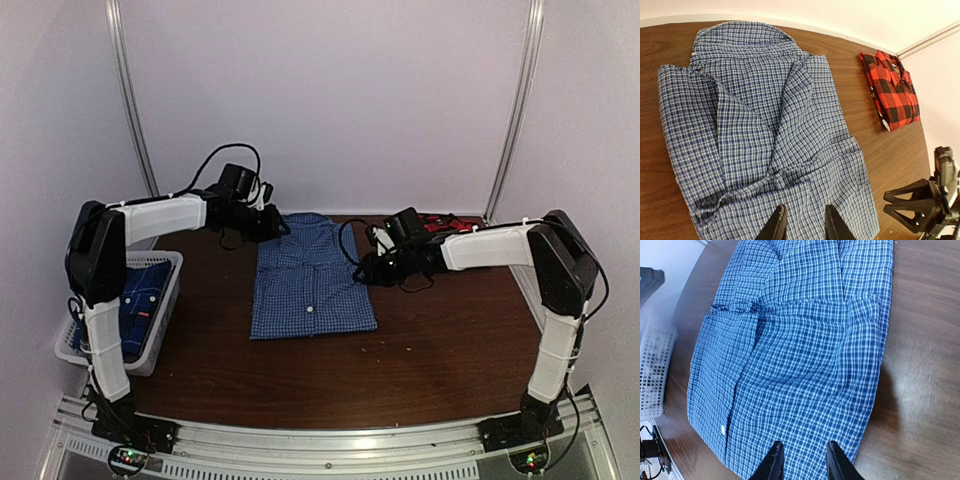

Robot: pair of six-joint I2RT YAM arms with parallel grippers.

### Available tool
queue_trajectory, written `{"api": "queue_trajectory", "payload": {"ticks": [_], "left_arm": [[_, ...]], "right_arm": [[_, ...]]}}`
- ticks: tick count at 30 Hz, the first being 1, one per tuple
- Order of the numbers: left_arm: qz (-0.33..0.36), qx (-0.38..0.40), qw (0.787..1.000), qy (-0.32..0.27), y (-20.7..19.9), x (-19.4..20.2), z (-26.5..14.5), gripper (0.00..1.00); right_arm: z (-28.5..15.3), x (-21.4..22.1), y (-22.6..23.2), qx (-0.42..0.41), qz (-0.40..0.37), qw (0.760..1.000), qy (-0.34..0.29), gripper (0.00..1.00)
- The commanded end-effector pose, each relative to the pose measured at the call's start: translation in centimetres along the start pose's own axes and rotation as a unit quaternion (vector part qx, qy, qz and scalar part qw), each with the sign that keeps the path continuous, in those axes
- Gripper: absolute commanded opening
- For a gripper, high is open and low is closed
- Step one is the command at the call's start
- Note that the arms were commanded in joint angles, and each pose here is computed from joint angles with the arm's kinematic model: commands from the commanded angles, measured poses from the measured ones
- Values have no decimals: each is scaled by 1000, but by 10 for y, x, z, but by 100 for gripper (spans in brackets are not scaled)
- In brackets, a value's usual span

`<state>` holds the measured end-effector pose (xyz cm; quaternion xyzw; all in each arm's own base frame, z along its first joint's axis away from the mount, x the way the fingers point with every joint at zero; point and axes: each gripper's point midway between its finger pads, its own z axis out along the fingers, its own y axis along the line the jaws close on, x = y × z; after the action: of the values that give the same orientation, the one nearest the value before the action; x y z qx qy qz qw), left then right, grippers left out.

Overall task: Fold and stack the long sleeve shirts
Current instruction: Smooth out the 2/3-rectangle-folded shirt at the center of the board, then move the 2/3-rectangle-folded shirt to the center of the board.

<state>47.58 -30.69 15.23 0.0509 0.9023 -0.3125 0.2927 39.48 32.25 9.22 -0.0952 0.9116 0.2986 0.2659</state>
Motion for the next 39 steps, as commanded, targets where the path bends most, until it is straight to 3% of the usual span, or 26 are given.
{"api": "queue_trajectory", "payload": {"ticks": [1, 11, 22, 32, 39], "left_arm": [[-4, 17, 1000, -10, -2, 17, -30, 27], [-54, 48, 997, 38, 14, 109, -70, 28], [-98, 27, 990, 102, 39, 198, -73, 27], [-112, -7, 985, 129, 61, 240, -80, 26], [-110, -17, 986, 121, 63, 238, -85, 26]], "right_arm": [[-24, 6, 14, -25, -4, 1000, -15, 31], [-28, 79, 8, -30, 11, 999, 34, 32], [-22, 104, 0, -19, 23, 998, 54, 31], [-21, 131, -20, 18, 27, 996, 81, 29], [-30, 136, -26, 33, 29, 996, 78, 30]]}}
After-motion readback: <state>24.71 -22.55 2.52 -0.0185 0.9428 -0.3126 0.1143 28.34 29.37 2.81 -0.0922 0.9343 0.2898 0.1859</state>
